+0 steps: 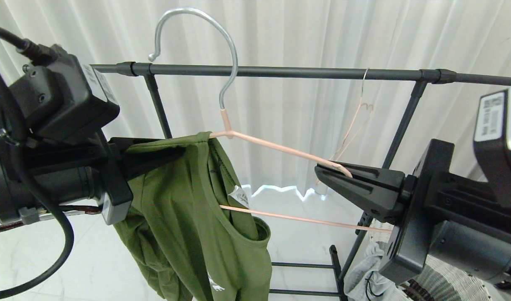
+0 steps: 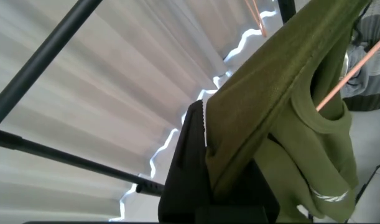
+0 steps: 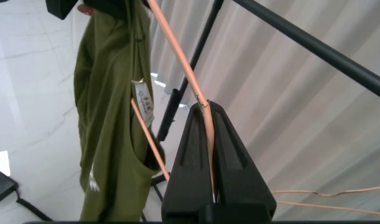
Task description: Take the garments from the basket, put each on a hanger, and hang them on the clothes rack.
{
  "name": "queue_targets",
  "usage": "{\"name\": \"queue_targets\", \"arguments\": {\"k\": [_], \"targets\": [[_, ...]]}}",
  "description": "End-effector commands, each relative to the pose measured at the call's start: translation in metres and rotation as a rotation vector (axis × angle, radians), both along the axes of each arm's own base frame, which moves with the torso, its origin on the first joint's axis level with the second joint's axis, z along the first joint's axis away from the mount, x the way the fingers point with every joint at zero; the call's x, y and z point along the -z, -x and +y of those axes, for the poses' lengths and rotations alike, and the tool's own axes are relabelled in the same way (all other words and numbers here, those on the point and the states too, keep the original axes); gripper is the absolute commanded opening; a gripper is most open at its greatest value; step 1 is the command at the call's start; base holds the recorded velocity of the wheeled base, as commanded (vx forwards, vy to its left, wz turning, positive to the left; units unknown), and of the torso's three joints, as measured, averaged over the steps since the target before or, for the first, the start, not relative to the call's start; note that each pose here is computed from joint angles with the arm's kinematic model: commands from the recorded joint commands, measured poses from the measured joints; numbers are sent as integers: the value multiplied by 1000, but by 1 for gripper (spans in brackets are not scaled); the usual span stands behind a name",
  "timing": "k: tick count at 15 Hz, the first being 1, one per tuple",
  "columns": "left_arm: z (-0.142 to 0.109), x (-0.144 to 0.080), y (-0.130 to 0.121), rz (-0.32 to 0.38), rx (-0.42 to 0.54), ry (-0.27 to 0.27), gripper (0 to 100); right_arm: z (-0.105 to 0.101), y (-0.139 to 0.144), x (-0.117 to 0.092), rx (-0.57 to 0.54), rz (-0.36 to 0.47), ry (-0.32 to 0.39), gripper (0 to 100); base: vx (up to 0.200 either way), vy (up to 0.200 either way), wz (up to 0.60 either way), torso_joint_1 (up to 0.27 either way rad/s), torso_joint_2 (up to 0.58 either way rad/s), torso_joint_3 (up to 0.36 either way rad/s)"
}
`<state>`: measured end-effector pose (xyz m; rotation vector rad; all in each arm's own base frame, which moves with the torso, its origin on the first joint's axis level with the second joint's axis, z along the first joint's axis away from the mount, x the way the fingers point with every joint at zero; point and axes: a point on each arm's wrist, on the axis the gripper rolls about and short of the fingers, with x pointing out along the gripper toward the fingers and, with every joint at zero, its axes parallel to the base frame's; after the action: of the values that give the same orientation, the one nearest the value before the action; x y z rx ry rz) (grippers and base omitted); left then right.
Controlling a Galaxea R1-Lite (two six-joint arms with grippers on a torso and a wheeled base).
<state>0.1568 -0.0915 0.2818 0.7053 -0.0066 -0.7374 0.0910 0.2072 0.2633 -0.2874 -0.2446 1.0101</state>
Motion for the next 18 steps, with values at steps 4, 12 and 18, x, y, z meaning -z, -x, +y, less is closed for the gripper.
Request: {"name": "queue_targets", "arguments": {"k": [4,12,18], "targets": [[0,3,0,6,-6,-9,0,0,0,1,2,1,3,100,0,0,0,0,0,0],[3,11,-6,-91,-227,-7,0,-5,-5,0,36,0,0,100,0,0,0,0,0,0],[1,-5,-9,-173,-287,143,0,-3,-2,18,14,151,17,100,0,0,0,0,0,0]]}}
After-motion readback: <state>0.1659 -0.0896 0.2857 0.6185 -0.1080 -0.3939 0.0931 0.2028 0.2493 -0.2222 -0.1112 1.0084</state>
